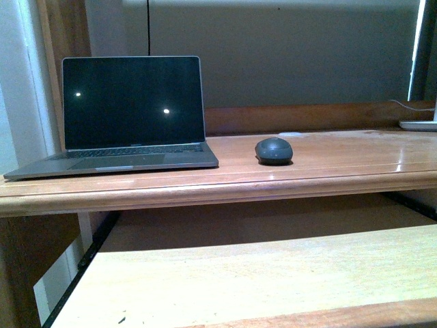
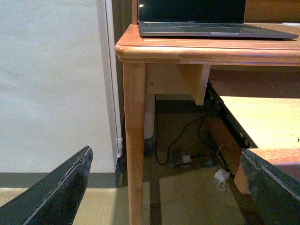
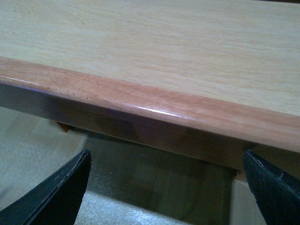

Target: Place mouse

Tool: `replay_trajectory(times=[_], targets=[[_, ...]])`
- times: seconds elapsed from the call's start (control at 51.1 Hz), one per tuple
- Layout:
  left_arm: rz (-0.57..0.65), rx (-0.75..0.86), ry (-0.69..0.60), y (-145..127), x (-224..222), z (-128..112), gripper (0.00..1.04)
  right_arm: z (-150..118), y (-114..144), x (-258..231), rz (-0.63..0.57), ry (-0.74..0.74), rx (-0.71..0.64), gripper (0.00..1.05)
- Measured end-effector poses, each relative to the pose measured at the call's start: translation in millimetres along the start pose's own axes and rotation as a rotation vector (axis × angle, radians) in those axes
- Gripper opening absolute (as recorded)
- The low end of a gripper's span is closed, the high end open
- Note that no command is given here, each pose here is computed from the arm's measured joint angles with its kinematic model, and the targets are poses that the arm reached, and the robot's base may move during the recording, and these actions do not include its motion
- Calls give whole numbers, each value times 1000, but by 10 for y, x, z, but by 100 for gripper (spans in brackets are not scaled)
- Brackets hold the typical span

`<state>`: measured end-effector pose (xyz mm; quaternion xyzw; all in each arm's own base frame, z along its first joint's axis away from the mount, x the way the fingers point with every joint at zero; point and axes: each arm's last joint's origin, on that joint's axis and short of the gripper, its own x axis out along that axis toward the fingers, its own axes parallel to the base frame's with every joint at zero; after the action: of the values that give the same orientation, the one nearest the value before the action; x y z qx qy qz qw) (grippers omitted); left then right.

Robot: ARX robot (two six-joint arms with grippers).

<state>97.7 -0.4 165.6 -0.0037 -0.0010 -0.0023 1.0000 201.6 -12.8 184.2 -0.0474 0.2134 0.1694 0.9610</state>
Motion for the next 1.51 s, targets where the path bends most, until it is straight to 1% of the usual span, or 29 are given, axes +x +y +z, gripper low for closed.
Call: replay_trajectory(times=[0.078, 0.215, 0.568, 0.705, 0.822, 0.94, 1.077, 1.116, 1.194, 1.351, 1.508], targets=[[0, 0, 0, 0, 0, 0, 97, 27, 94, 176, 2, 8, -11, 97], [0, 0, 0, 0, 0, 0, 97, 186, 218, 479, -16, -3, -5, 97], [0, 0, 0, 0, 0, 0, 97, 874, 571, 1296, -58, -89, 43, 97], [0, 0, 0, 0, 0, 0, 97, 987, 686, 1584, -85, -76, 39, 97], [0, 0, 0, 0, 0, 0, 97, 1056, 703, 1653, -94, -75, 53, 97], [0, 0, 0, 0, 0, 0, 97, 1073, 666, 1578, -55, -83, 71, 97], [0, 0, 0, 0, 0, 0, 97, 1063, 556, 1279, -19, -109, 79, 97], [0, 0, 0, 0, 0, 0, 97, 1034, 520, 1160, -11, -117, 78, 97], [0, 0, 0, 0, 0, 0, 97, 959, 486, 1068, -12, -113, 76, 97], [0, 0, 0, 0, 0, 0, 97, 767, 472, 1100, -23, -70, 74, 97], [0, 0, 0, 0, 0, 0, 97, 693, 504, 1233, -44, -46, 71, 97]])
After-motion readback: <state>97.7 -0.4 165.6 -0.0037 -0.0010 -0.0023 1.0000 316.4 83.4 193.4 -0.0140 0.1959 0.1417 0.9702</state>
